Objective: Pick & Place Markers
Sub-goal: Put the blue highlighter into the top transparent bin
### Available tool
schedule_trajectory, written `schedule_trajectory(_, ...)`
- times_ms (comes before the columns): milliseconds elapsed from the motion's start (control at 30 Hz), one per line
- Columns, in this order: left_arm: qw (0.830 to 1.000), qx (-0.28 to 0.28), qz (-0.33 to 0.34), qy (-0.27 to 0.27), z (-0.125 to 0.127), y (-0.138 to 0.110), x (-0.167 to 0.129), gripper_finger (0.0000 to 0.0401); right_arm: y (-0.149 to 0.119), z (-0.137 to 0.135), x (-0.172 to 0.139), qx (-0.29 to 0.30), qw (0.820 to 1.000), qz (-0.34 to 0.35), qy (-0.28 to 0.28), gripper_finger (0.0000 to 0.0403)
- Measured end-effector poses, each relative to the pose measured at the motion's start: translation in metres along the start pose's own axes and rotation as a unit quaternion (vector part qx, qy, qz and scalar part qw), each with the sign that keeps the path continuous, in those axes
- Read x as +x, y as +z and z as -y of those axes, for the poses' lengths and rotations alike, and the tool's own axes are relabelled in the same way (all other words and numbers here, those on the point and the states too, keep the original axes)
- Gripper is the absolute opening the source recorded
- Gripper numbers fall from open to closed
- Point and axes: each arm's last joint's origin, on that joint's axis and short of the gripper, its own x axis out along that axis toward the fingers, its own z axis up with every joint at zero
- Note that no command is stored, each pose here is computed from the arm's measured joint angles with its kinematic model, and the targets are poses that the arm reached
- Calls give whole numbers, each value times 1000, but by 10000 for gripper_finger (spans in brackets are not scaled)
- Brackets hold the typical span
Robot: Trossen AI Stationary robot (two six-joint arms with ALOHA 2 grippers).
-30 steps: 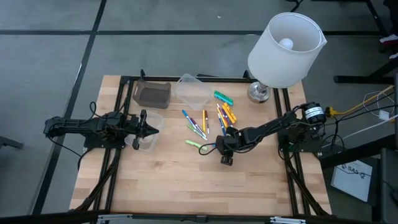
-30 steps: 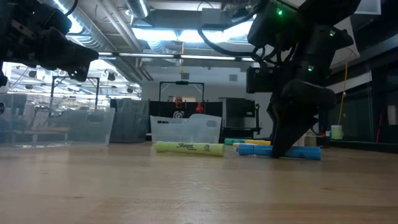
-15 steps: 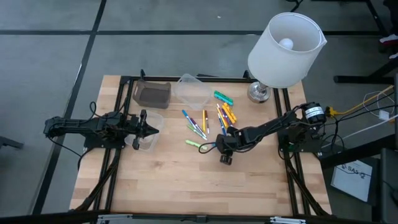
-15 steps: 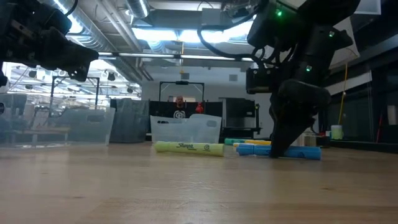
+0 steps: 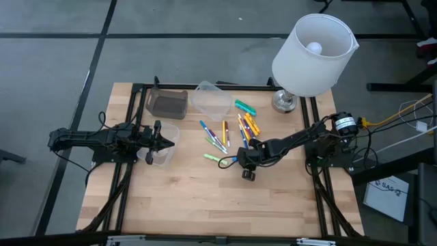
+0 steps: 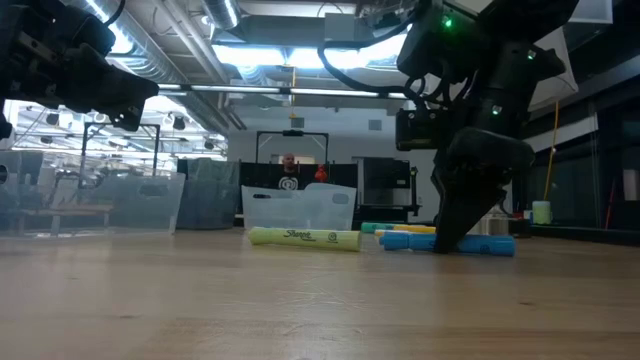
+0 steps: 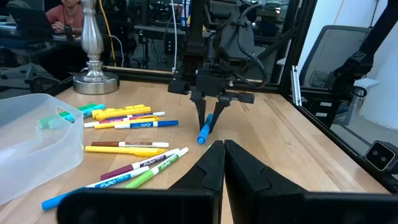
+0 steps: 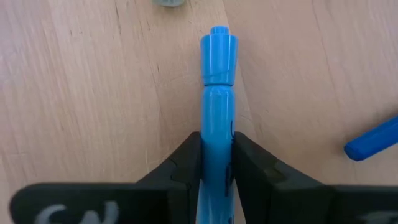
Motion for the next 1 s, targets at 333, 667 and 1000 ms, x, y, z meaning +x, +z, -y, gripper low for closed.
schedule_trajectory(333,1000,0,0,0,0,0,0,6,0,0,-16,-14,999,1,32,66)
schedule_trajectory(667,1000,0,0,0,0,0,0,6,7,0,-41,-9,998,52,43,66)
schedule_trajectory(1000,1000,0,0,0,0,0,0,6,12,2,-69,-1,993,101,59,67)
